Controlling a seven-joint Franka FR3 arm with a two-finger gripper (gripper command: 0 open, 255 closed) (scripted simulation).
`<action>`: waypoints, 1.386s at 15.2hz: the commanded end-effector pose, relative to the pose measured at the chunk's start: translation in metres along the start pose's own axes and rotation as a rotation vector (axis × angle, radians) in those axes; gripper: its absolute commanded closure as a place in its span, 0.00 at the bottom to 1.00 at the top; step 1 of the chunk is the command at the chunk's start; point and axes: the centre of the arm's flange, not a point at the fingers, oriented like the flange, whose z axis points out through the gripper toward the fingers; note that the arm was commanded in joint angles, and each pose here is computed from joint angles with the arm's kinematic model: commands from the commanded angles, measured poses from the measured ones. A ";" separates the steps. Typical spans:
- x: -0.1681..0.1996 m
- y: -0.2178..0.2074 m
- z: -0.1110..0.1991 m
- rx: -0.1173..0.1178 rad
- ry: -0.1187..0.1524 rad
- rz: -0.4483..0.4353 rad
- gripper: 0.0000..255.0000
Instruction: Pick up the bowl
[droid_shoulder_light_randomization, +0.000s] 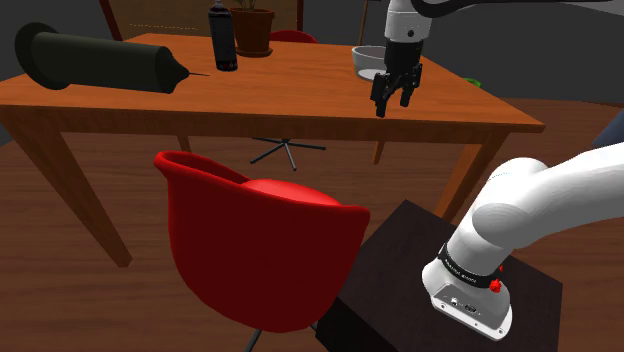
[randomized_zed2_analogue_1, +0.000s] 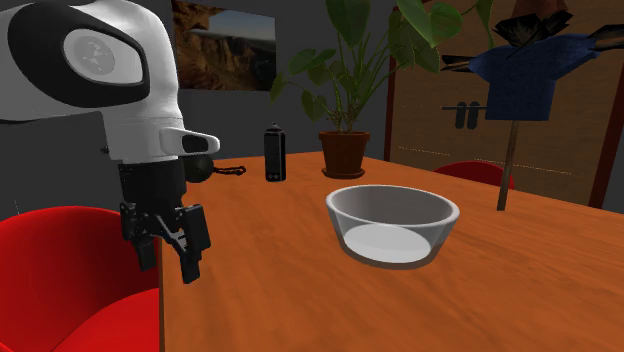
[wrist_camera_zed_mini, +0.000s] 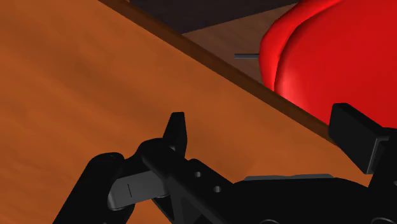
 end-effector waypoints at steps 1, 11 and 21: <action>0.000 0.000 0.000 0.000 0.000 0.000 0.00; 0.104 0.057 -0.029 -0.117 -0.002 -0.038 0.00; 0.210 0.107 -0.064 -0.235 -0.004 -0.076 0.00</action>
